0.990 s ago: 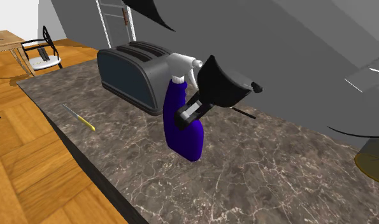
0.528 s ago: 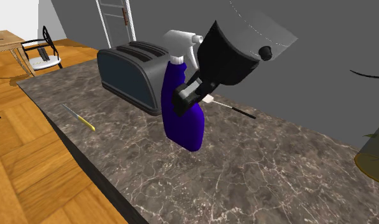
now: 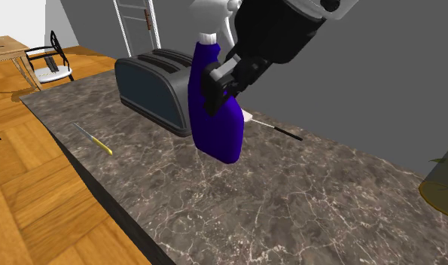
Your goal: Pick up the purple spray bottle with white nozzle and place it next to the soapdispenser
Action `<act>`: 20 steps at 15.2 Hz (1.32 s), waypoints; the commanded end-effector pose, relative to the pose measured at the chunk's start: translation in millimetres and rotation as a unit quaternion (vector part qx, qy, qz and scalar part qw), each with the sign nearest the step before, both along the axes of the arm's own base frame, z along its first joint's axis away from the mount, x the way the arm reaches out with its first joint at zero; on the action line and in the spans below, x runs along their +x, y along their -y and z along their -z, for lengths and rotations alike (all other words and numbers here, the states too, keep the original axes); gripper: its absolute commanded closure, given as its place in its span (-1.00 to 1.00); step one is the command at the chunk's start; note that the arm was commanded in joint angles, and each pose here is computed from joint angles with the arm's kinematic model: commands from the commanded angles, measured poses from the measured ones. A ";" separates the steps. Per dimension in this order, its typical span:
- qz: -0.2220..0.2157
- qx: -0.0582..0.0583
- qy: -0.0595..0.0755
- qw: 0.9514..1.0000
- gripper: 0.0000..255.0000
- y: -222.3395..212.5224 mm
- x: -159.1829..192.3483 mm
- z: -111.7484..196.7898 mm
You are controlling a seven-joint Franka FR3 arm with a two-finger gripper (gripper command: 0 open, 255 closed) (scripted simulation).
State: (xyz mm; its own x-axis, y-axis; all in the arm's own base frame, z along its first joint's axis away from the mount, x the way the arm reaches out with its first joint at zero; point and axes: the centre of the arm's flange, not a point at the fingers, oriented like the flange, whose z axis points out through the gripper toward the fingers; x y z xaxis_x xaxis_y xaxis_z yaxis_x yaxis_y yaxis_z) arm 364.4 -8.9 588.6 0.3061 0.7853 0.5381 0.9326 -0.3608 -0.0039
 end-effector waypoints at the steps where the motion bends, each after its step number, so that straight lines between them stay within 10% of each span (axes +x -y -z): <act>1: 0.000 0.000 0.000 1.000 1.00 0.8 -0.6 -11.9; 20: 0.000 0.000 0.000 1.000 1.00 0.8 -0.6 -112.2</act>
State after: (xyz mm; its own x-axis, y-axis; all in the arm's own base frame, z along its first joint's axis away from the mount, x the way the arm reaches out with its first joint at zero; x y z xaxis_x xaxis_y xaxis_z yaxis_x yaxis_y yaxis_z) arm 363.4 -9.1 694.0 0.3060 0.7854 0.5380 0.9327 -0.3607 -0.0039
